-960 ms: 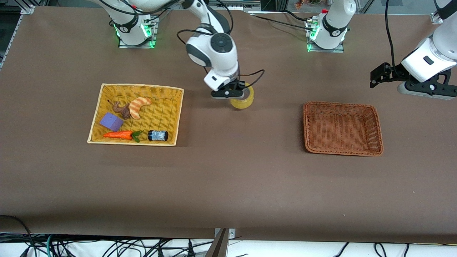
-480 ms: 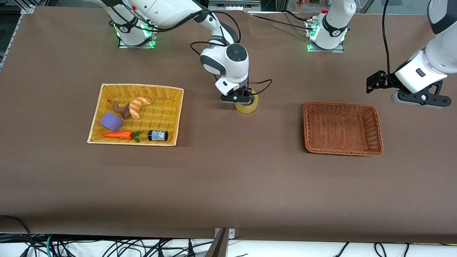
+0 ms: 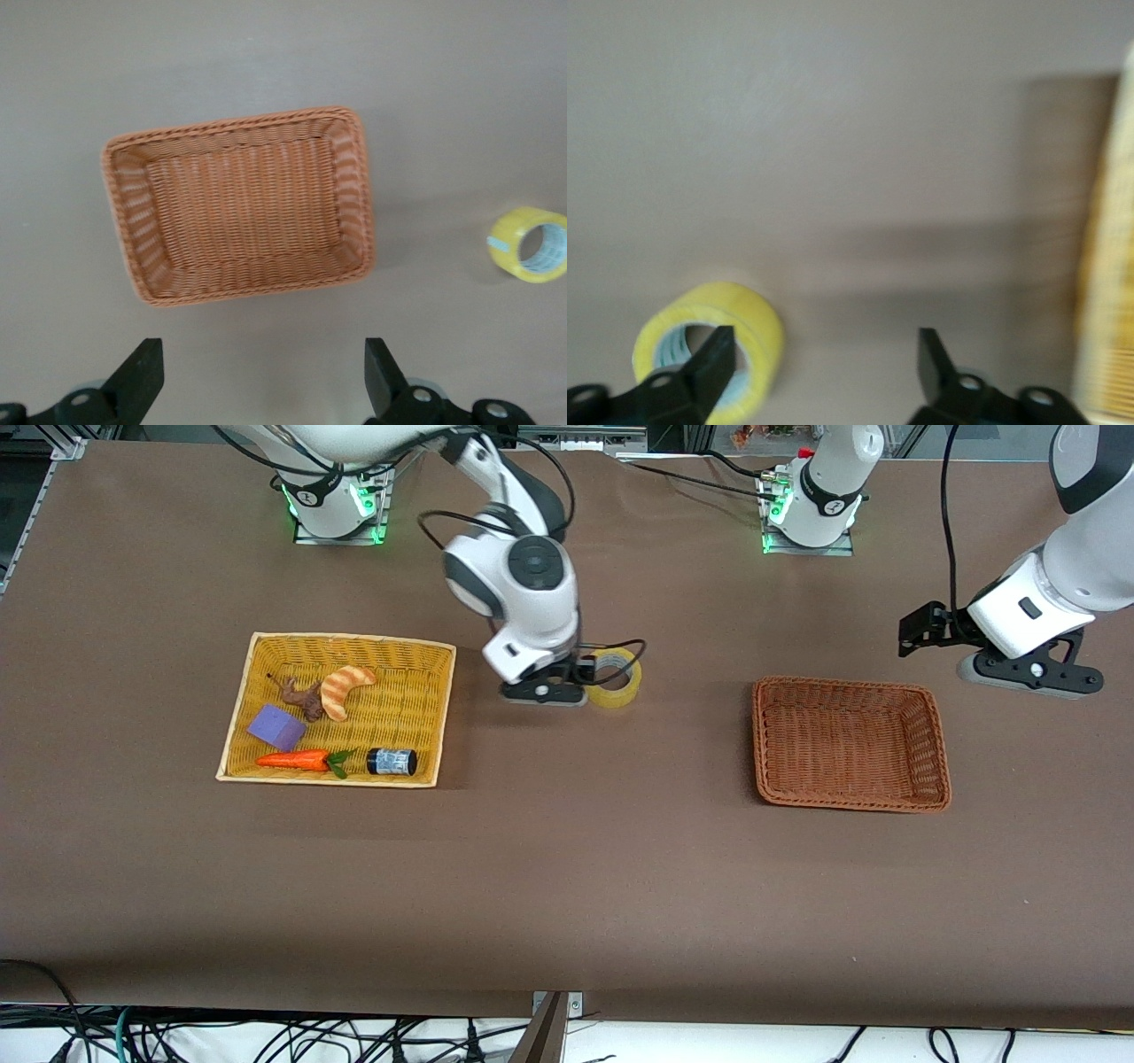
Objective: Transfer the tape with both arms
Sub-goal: 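Release the tape with the right gripper while the left gripper approaches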
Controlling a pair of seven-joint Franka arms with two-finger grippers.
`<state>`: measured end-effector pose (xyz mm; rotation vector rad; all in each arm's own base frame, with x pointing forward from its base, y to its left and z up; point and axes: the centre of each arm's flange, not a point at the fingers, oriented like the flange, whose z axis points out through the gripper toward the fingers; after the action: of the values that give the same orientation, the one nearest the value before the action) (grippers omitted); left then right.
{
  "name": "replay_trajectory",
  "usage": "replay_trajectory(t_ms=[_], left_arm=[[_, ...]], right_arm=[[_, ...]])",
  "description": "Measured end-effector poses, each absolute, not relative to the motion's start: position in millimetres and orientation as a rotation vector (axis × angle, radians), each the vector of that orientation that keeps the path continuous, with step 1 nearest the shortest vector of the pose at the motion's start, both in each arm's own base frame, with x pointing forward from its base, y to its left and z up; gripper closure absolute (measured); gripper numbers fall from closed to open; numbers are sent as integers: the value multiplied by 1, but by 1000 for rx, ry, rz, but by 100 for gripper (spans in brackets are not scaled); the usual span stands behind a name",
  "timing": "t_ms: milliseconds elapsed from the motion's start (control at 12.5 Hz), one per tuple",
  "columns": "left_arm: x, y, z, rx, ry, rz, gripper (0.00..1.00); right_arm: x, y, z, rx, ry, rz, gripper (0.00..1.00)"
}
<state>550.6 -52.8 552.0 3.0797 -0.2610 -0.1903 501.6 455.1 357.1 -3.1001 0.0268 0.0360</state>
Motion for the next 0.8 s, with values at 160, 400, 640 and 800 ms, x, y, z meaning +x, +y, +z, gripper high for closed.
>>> replay_trajectory(t_ms=[160,400,640,800], left_arm=[[550,-74,541,3036,-298,-225,0],[556,-141,496,3002,-456,-270,0],[560,-224,425,2950,-535,-325,0],[546,-282,372,2943,-658,-393,0]], right_arm=[[529,359,431,-3103,-117,59,0],[525,232,500,-3120,-348,149,0],[519,127,545,-3107,-469,180,0],[522,84,550,-3087,-516,169,0]])
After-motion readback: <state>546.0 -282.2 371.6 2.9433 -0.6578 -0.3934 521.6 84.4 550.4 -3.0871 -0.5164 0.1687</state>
